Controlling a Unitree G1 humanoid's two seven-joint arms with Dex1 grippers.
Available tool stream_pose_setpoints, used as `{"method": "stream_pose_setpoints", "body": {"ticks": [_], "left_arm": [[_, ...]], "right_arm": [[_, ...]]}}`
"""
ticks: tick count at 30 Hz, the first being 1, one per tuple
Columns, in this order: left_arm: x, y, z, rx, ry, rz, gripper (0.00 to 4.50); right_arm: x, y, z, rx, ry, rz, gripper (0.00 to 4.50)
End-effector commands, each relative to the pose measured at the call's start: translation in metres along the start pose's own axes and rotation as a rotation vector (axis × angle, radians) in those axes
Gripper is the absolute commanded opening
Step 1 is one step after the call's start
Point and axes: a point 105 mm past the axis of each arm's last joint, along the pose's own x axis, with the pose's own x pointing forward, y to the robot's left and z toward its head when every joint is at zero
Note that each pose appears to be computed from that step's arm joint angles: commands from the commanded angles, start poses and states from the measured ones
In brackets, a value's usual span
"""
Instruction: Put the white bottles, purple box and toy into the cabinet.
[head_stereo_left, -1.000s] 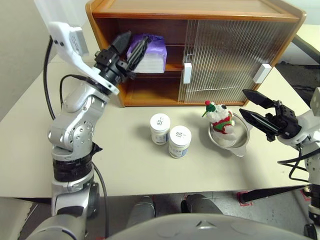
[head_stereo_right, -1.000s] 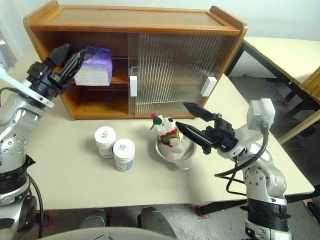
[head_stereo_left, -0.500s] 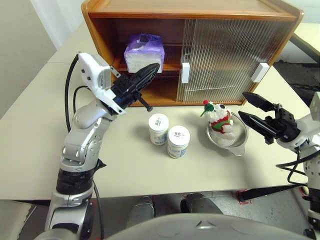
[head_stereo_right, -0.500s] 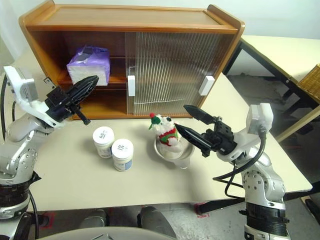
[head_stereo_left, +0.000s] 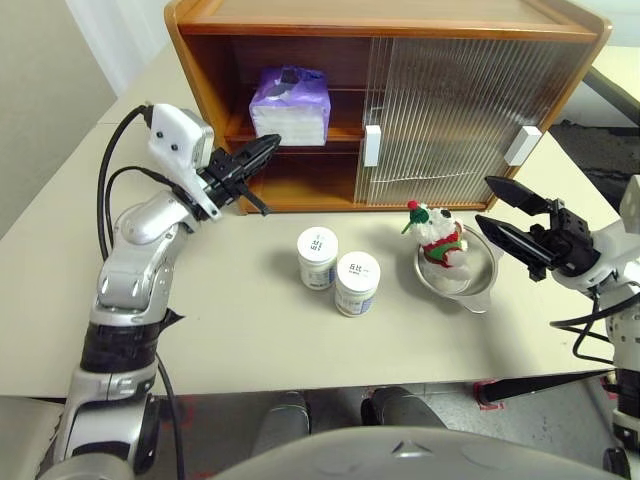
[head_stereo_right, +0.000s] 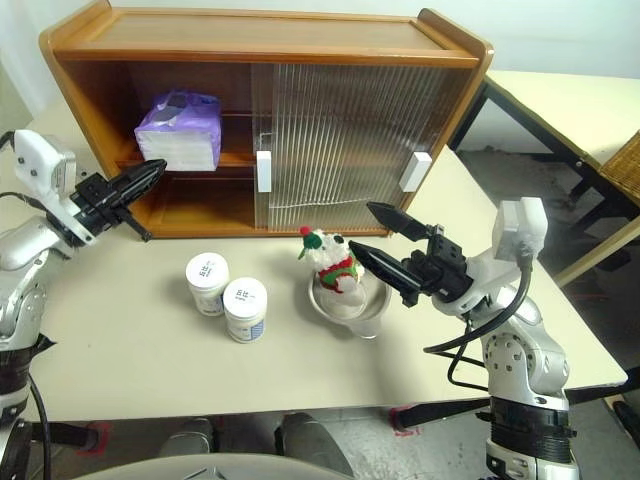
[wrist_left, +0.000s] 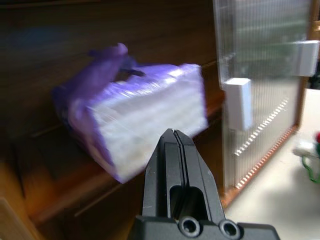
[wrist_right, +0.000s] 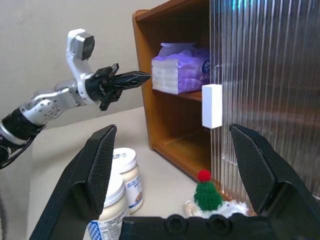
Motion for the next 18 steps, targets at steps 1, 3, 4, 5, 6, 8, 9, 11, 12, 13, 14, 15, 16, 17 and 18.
{"method": "stream_pose_setpoints", "body": {"ticks": [1,3,4,5,6,8,9,11,12,13,14,15,16,17,18], "left_arm": [[0.005,0.009,-0.011,0.001,0.042,0.016,0.04],[0.008,0.012,-0.013,0.004,0.048,0.021,0.04],[0.009,0.014,-0.013,0.01,0.049,0.028,0.04],[0.011,0.016,-0.013,0.014,0.05,0.033,0.04],[0.015,0.019,-0.014,0.023,0.051,0.06,0.04],[0.023,0.022,-0.017,0.028,0.059,0.087,0.04],[0.029,0.019,-0.018,0.021,0.058,0.087,0.04],[0.039,0.013,-0.02,0.007,0.056,0.077,0.04],[0.044,0.009,-0.02,0.004,0.056,0.069,0.04],[0.05,0.006,-0.019,0.002,0.053,0.062,0.04],[0.054,0.004,-0.019,0.001,0.051,0.057,0.04],[0.059,0.001,-0.019,-0.003,0.051,0.051,0.04],[0.063,-0.001,-0.018,-0.007,0.048,0.045,0.04],[0.067,-0.003,-0.018,-0.011,0.048,0.041,0.04],[0.07,-0.004,-0.018,-0.015,0.048,0.035,0.04]], "right_arm": [[-0.005,0.002,-0.003,0.003,0.029,0.001,4.5],[-0.007,0.003,-0.005,0.008,0.039,0.0,4.5],[-0.007,0.003,-0.003,0.003,0.036,-0.005,4.5],[-0.007,0.002,-0.003,0.0,0.032,-0.009,4.5],[-0.007,0.002,-0.001,-0.005,0.027,-0.014,4.5],[-0.006,0.002,-0.001,-0.016,0.032,-0.015,4.5],[-0.005,0.004,0.0,-0.025,0.038,-0.01,4.5],[-0.003,0.006,0.004,-0.033,0.033,-0.01,4.5],[-0.002,0.007,0.005,-0.034,0.026,-0.012,4.5],[-0.003,0.008,0.006,-0.033,0.022,-0.015,4.5],[-0.003,0.008,0.006,-0.033,0.021,-0.016,4.5],[-0.004,0.01,0.004,-0.028,0.037,-0.017,4.5],[-0.005,0.012,0.001,-0.027,0.054,-0.014,4.5],[-0.006,0.014,0.001,-0.025,0.06,-0.014,4.5],[-0.006,0.015,0.002,-0.023,0.056,-0.015,4.5]]}}
